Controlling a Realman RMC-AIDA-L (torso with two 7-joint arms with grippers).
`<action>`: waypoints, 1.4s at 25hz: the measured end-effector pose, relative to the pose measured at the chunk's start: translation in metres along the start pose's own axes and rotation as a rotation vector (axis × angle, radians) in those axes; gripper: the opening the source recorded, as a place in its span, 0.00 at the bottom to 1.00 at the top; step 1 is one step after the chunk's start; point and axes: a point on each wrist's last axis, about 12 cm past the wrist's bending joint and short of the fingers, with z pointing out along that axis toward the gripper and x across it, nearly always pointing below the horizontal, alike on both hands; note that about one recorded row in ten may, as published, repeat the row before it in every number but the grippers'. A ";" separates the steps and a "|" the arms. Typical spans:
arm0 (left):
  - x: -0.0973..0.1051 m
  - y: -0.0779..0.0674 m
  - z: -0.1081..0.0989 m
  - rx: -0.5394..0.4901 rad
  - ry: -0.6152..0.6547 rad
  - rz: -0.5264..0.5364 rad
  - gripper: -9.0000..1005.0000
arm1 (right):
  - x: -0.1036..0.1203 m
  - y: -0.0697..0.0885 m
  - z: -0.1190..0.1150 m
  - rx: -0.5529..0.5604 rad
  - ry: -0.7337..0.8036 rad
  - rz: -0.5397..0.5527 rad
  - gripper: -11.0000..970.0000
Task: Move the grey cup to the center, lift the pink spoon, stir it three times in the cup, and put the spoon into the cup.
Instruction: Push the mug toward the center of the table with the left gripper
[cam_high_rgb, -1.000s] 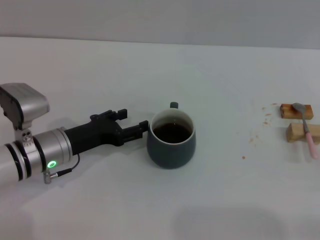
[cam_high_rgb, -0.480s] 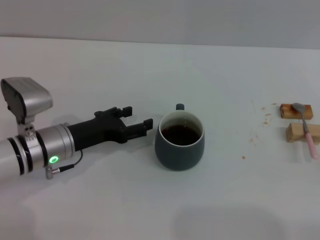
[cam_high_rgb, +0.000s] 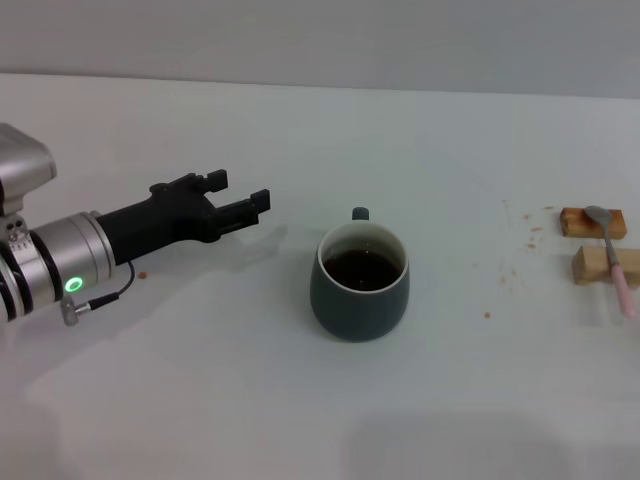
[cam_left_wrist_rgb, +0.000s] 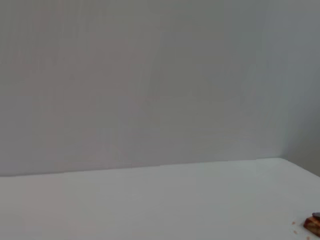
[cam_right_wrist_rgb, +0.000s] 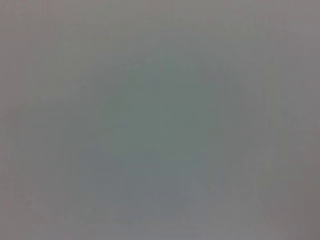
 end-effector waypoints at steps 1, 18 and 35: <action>-0.001 0.000 0.001 0.002 0.000 0.001 0.83 | 0.000 0.000 -0.001 -0.008 0.001 0.021 0.54; -0.027 -0.001 0.026 0.023 0.011 0.070 0.83 | 0.008 0.018 -0.024 -0.178 0.085 0.090 0.54; -0.037 0.014 0.013 -0.050 -0.094 0.012 0.83 | 0.024 0.036 -0.020 -0.251 0.201 0.113 0.54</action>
